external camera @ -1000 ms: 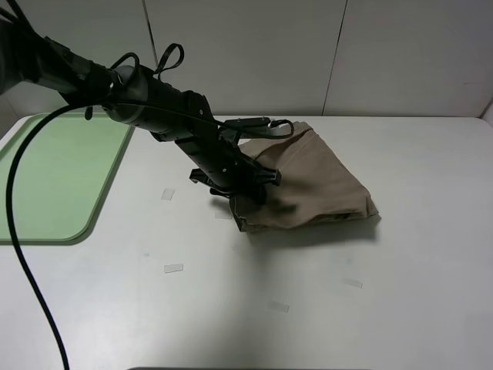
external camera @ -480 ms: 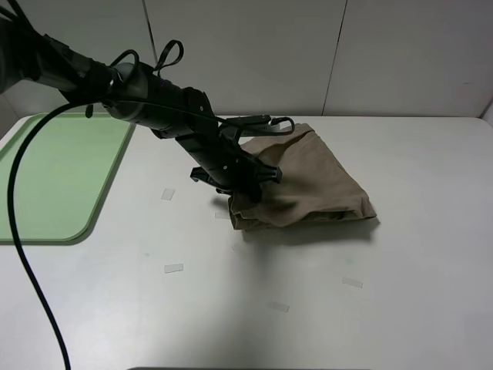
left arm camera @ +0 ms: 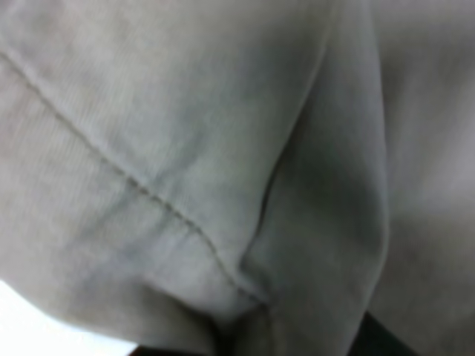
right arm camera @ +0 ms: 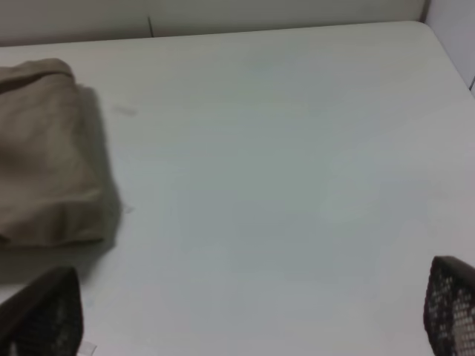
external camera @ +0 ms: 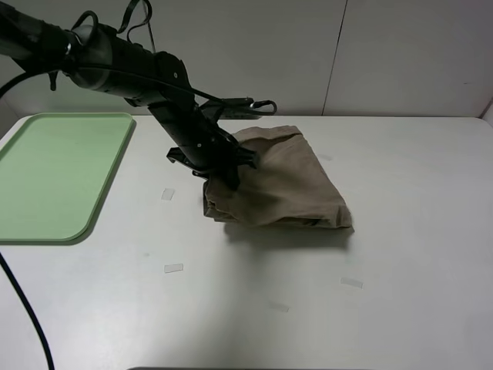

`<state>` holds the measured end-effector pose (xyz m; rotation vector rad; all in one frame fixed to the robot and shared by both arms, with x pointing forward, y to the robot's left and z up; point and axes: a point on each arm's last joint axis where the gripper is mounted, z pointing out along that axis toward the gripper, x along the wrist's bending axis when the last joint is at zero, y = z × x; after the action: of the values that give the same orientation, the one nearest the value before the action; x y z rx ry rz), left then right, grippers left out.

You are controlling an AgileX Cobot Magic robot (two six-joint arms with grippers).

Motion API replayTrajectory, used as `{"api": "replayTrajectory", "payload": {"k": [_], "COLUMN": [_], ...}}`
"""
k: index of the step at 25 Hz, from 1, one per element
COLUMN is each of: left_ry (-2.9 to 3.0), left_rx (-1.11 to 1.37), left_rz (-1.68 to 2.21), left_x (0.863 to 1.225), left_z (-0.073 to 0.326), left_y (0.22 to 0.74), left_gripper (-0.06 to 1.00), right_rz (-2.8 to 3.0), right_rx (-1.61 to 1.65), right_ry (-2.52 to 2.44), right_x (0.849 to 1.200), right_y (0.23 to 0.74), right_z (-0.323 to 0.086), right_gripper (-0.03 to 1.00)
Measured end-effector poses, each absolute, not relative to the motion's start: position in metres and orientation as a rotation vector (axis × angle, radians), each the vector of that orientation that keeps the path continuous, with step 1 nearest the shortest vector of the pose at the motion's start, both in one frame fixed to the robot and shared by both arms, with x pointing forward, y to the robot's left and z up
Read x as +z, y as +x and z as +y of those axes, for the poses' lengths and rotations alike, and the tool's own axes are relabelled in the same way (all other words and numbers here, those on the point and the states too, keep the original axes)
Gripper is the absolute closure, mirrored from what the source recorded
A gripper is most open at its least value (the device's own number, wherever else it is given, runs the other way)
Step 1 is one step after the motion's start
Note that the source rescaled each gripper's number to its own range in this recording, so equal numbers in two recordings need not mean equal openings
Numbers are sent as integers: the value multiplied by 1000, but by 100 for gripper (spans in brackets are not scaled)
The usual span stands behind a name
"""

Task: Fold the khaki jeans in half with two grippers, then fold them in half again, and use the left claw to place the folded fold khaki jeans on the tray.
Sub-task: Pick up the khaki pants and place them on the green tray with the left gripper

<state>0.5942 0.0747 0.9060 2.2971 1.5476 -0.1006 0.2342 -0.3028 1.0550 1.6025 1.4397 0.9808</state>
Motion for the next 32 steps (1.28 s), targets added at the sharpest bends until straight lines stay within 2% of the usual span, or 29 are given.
{"api": "replayTrajectory", "payload": {"k": [14,25,32], "left_ry": [2306,2274,2236], "left_rx": [52,205,264], "left_rz": [1629,1801,1911], "left_x": [962,985,986], "left_z": [155,241,286], "left_y": [612,623,627], "left_gripper": [86,87,87], "right_rz": [1440,1440,1440], "right_rx": [981,981,981], "right_ry": [1602,1602,1602], "right_x": [1055,1055,1055], "right_y": [234,234,234], "right_z": [-303,-303,-303], "right_gripper": [-3,-3,-3]}}
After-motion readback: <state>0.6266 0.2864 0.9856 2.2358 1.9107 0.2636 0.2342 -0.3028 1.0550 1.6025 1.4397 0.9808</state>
